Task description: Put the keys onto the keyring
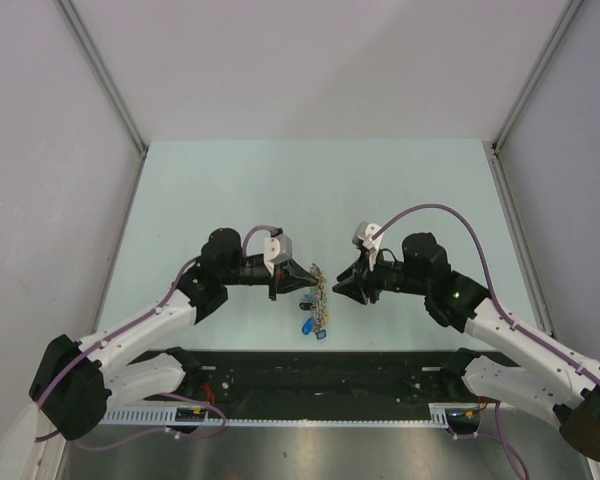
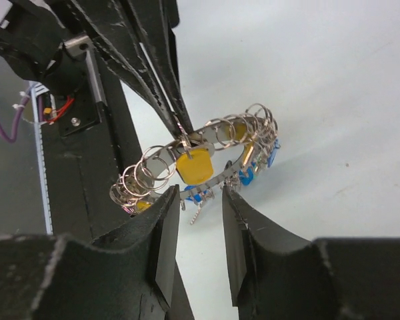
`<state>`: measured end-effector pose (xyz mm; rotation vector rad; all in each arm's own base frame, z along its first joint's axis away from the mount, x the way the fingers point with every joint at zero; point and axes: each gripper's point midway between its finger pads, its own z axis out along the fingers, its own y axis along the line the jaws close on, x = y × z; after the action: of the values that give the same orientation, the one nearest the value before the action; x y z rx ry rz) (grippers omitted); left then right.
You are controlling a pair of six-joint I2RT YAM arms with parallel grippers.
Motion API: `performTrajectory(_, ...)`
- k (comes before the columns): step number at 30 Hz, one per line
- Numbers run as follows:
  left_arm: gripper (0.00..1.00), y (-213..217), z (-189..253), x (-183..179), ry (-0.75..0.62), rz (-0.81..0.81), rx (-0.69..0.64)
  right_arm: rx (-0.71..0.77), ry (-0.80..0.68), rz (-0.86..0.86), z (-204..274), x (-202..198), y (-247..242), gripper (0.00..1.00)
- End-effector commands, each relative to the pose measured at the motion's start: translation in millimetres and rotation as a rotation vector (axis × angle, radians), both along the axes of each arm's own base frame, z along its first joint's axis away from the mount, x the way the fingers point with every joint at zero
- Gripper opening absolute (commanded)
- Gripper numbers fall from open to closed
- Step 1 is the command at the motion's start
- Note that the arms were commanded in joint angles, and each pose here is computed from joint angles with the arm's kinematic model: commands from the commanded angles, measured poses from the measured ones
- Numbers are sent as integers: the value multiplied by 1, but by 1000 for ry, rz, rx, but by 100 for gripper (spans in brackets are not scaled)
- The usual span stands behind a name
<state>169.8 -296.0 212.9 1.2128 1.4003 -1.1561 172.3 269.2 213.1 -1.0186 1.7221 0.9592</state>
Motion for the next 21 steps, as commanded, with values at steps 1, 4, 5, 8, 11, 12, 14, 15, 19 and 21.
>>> performTrajectory(1,0,-6,31,-2,-58,-22,-100,120,-82,82,32,-5,13,34)
performTrajectory(4,0,-8,31,-6,-30,-46,-111,129,-118,85,35,-1,14,32)
performTrajectory(5,0,-8,30,-6,-29,-49,-112,131,-123,86,36,0,14,31)
performTrajectory(8,0,-8,31,-7,-35,-55,-115,136,-129,101,37,0,15,29)
performTrajectory(11,0,-9,31,-8,-37,-68,-112,135,-130,107,35,0,16,28)
performTrajectory(12,1,-9,30,-9,-34,-74,-111,136,-131,107,36,1,16,28)
performTrajectory(14,0,-9,31,-9,-33,-77,-111,135,-129,107,35,2,17,27)
performTrajectory(15,0,-9,31,-9,-35,-79,-111,133,-128,112,34,2,17,26)
performTrajectory(19,0,-10,31,-9,-38,-79,-112,126,-121,117,30,2,17,26)
performTrajectory(21,0,-10,31,-9,-37,-80,-112,127,-120,123,31,1,17,25)
